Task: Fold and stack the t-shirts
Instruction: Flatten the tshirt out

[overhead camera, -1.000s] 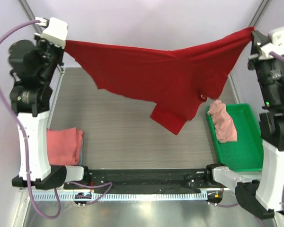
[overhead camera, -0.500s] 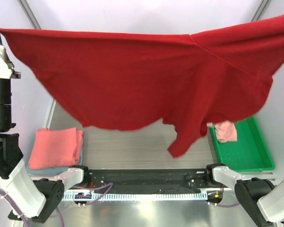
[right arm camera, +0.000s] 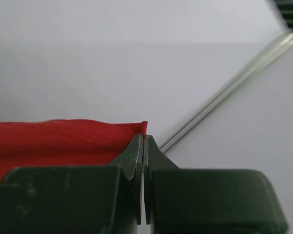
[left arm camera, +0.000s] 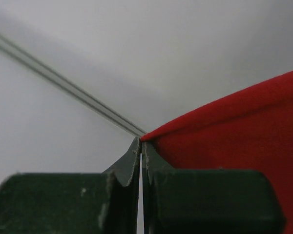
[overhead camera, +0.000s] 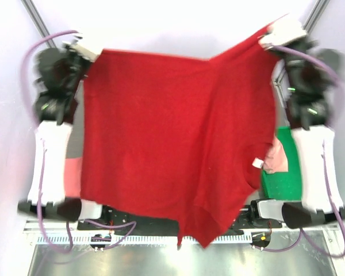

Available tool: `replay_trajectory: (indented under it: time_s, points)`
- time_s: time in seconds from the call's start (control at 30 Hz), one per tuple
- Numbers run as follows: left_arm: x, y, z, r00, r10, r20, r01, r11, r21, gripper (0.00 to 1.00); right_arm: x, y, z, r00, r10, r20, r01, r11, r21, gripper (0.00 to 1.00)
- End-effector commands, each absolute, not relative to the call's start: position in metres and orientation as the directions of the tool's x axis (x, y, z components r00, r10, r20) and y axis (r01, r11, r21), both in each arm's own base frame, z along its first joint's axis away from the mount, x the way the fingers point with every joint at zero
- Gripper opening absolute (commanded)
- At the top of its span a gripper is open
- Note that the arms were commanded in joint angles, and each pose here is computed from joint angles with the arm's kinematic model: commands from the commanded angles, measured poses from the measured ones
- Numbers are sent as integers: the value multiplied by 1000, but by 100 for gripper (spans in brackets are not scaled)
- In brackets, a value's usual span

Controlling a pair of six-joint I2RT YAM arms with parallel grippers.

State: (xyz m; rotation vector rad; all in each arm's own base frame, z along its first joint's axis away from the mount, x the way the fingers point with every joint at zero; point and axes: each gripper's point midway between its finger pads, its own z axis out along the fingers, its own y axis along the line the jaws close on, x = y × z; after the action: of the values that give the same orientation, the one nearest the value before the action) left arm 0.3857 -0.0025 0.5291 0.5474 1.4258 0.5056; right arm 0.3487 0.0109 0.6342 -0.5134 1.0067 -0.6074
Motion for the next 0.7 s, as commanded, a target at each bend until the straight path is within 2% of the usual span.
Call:
replay_trajectory:
  time_s: [0.0, 0.03, 0.1, 0.13, 0.2, 0.27, 0.3, 0.33, 0.47, 0.57, 0.6, 0.63, 0.67]
  points:
    - [434, -17, 457, 0, 630, -777, 155, 768, 622, 0, 406, 21, 555, 315, -735, -601, 123, 659, -742, 1]
    - [447, -22, 421, -51, 629, -776, 217, 765, 606, 0, 428, 26, 498, 263, -733, -627, 30, 656, -754, 1]
    - [474, -30, 365, -131, 613, -779, 299, 773, 559, 0, 453, 37, 439, 228, -723, -652, -65, 657, -751, 1]
    - [488, -38, 320, -190, 616, -765, 372, 766, 524, 0, 464, 37, 390, 171, -721, -671, -124, 660, -741, 1]
    - [503, -44, 269, -266, 609, -747, 431, 768, 473, 0, 492, 38, 315, 63, -717, -694, -211, 670, -712, 1]
    - [515, -48, 223, -334, 597, -729, 478, 774, 415, 0, 508, 34, 265, -10, -729, -685, -244, 666, -705, 1]
    - [524, -50, 182, -395, 596, -699, 506, 776, 376, 0, 515, 34, 250, -26, -725, -688, -252, 671, -698, 1]
    - [534, -50, 171, -414, 592, -692, 507, 781, 365, 0, 528, 34, 219, -68, -732, -678, -281, 666, -691, 1]
    - [568, -41, 130, -503, 538, -677, 453, 831, 323, 0, 573, 32, 192, -116, -743, -659, -285, 660, -695, 1]
    - [593, -27, 108, -556, 464, -690, 386, 879, 281, 0, 615, 17, 169, -224, -737, -638, -239, 676, -697, 1]
    - [604, -24, 116, -543, 455, -706, 364, 885, 290, 0, 634, 16, 192, -209, -726, -655, -187, 687, -702, 1]
    - [609, -20, 97, -567, 453, -688, 359, 888, 289, 0, 643, 14, 156, -269, -721, -639, -224, 692, -686, 1]
    - [615, -16, 96, -566, 454, -688, 340, 889, 307, 0, 651, 11, 152, -294, -709, -642, -208, 702, -681, 1]
